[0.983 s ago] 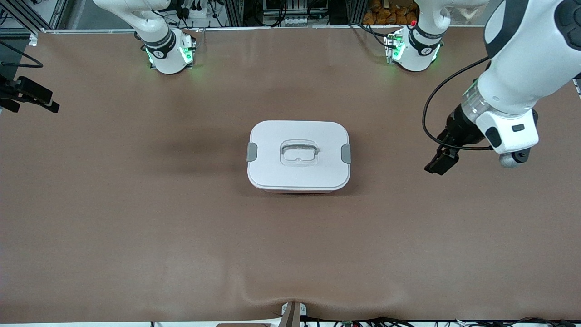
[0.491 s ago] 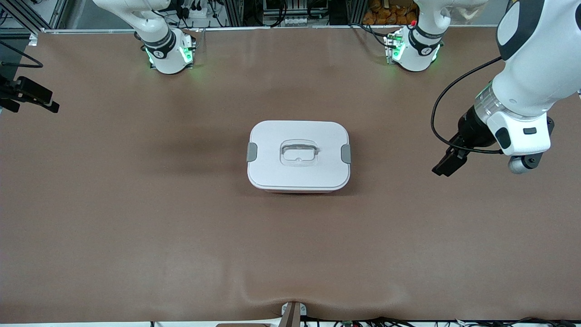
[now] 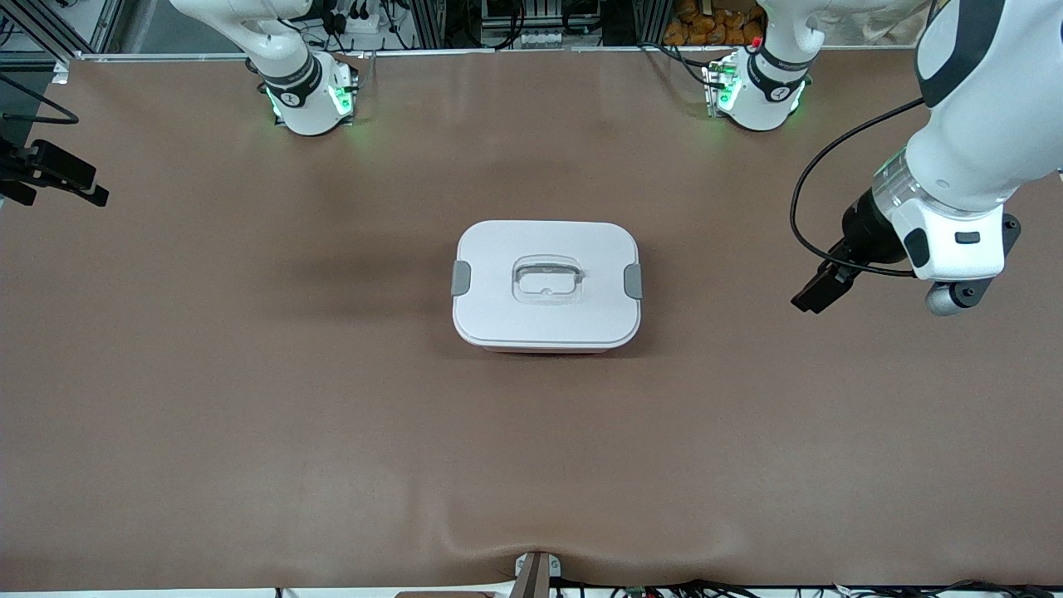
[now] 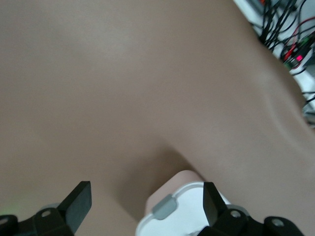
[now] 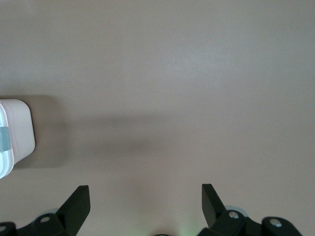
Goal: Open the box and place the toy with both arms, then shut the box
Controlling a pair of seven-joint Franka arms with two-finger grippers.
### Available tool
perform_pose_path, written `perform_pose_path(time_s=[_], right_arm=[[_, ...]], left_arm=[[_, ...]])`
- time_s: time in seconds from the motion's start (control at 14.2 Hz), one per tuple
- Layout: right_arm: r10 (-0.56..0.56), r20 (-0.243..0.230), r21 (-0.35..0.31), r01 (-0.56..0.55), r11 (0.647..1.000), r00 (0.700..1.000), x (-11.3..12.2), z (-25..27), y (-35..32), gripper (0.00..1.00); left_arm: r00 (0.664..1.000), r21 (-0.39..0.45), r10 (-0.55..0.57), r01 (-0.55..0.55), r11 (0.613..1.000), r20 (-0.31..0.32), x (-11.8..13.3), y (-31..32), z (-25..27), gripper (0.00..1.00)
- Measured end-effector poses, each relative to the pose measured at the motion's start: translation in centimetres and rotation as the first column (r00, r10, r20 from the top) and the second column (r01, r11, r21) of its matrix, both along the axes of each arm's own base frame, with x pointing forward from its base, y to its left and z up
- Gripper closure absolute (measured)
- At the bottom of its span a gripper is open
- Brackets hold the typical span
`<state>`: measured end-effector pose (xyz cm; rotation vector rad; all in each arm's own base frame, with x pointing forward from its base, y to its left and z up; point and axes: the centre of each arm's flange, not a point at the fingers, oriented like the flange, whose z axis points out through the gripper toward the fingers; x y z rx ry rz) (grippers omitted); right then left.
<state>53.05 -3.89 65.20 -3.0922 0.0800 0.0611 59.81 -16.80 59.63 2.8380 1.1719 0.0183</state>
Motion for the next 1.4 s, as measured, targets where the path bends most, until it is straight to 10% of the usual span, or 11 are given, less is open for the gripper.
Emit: perform_pose_path(time_s=[0.7,1.4], right_arm=[[0.0,0.0,0.0,0.0,1.0,1.0,0.0,0.0,0.0,0.0],[-0.001,0.0,0.0,0.001,1.0,1.0,0.0,0.0,-0.1,0.0]], left_arm=[[0.949,0.019,-0.316,0.316,0.949,0.005,0.8,5.8,0.5,0.0],[0.809,0.046,-0.587,0.588,0.807,-0.029,-0.2,10.4,2.2,0.0]])
